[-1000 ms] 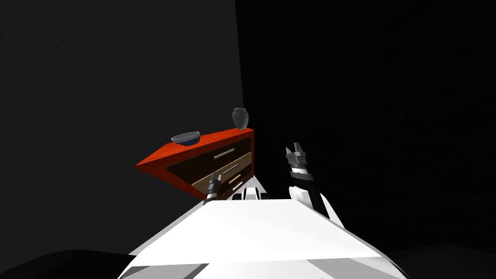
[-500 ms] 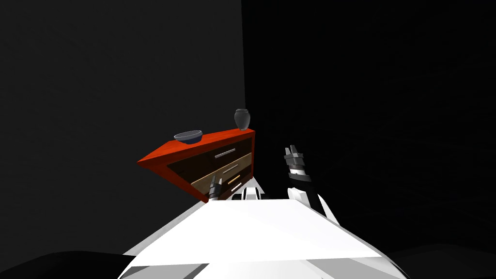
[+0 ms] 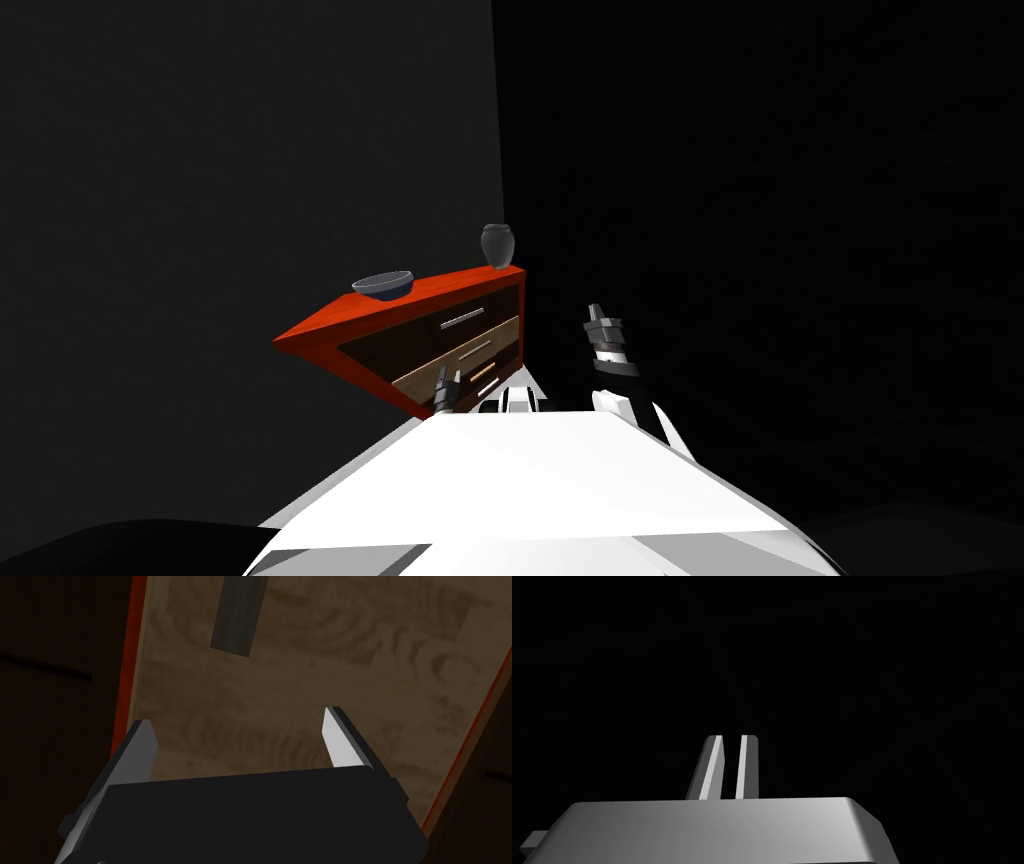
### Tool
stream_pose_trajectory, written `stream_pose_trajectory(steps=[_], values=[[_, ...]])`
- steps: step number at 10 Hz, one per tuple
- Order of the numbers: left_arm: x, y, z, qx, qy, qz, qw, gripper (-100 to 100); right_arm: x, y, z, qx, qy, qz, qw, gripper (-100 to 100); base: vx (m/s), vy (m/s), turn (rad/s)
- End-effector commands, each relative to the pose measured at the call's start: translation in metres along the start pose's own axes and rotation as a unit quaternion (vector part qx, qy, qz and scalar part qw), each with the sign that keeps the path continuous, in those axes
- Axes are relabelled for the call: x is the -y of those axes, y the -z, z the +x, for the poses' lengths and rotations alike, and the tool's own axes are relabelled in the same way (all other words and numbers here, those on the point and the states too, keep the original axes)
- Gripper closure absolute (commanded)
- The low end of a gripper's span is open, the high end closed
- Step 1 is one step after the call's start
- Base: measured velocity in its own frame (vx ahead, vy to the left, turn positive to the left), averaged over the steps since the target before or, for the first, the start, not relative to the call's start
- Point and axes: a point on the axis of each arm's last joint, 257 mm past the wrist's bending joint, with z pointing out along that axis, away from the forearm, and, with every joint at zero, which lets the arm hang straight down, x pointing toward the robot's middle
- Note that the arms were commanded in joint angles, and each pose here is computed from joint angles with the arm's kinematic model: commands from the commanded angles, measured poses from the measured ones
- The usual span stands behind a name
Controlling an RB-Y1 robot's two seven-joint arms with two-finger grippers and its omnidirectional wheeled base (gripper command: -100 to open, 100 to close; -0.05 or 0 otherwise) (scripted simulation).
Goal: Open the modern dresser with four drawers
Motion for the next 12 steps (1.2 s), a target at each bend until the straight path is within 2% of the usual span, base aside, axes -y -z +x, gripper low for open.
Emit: stream_pose_trajectory(steps=[1, 5, 6, 7, 12], values=[[0.002, 0.003, 0.001, -0.002, 0.001, 0.001, 1.0, 100, 0.001, 0.001, 0.0, 0.0, 0.0, 0.001, 1.0, 0, -0.108, -0.059, 0.023], [0.004, 0.006, 0.003, -0.003, 0.003, 0.001, 1.0, 100, 0.0, 0.0, 0.004, -0.004, -0.003, -0.001, 1.0, 0, -0.138, -0.096, 0.021], [0.009, 0.002, -0.005, -0.01, -0.01, 0.002, 0.9999, -100, 0.0, -0.001, 0.005, -0.004, -0.004, -0.001, 1.0, 0, -0.009, -0.008, 0.011], [0.013, -0.002, -0.009, -0.013, -0.015, 0.003, 0.9998, -100, 0.0, -0.001, 0.005, -0.005, -0.004, -0.001, 1.0, 0, 0.015, -0.004, -0.01], [0.016, -0.028, -0.005, -0.006, -0.005, -0.003, 1.0, -100, 0.007, 0.005, 0.005, -0.005, -0.004, 0.01, 0.9999, 0, 0.065, 0.007, -0.016]])
